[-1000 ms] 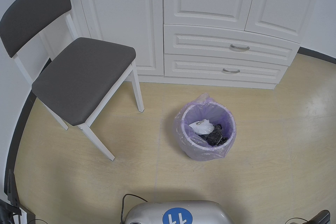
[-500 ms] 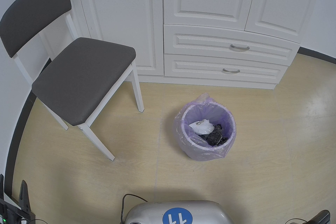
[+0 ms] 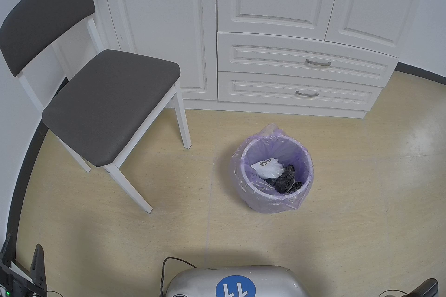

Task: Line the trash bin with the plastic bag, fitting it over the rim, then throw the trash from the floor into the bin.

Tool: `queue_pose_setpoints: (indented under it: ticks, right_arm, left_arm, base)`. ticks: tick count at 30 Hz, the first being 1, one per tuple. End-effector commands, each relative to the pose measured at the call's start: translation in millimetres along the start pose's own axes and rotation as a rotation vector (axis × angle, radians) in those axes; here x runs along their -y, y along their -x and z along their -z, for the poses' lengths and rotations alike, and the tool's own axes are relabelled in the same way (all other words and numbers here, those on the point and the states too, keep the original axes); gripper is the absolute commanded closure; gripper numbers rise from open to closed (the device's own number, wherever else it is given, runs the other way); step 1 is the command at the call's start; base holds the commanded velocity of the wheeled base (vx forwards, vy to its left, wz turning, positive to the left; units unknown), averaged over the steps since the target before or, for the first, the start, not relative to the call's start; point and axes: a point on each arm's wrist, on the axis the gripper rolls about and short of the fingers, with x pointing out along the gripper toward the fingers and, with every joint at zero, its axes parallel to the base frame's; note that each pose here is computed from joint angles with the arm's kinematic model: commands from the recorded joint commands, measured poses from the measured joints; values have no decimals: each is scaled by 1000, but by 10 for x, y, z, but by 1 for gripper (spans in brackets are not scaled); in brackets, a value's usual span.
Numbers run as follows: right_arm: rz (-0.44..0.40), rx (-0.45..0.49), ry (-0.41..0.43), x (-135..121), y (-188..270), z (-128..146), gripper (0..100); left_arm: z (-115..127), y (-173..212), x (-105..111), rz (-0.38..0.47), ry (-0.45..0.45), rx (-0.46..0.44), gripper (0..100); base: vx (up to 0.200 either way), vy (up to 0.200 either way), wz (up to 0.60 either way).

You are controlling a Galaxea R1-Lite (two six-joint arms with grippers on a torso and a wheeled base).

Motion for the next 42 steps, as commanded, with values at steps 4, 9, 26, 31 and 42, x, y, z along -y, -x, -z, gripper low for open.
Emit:
queue_pose_setpoints:
  ticks: [4,9,26,31,42]
  right_arm:
    - [-5,-46,30,5,33,85,0]
    - [-35,-218,111,-4,58,270,0]
    - [-323,-769,191,-2,338,781,0]
    - [-442,-877,104,-14,409,823,0]
    - [-426,-851,87,-16,397,823,0]
  left_arm:
    - [108,7,18,124,-127,-68,0]
    - [105,7,18,120,-111,-66,0]
    - [101,2,13,96,-104,-54,0]
    - [100,2,13,96,-102,-53,0]
    - [98,2,13,96,-102,-51,0]
  base:
    - [0,0,0]
    - [0,0,0]
    - [0,0,0]
    - [0,0,0]
    - [0,0,0]
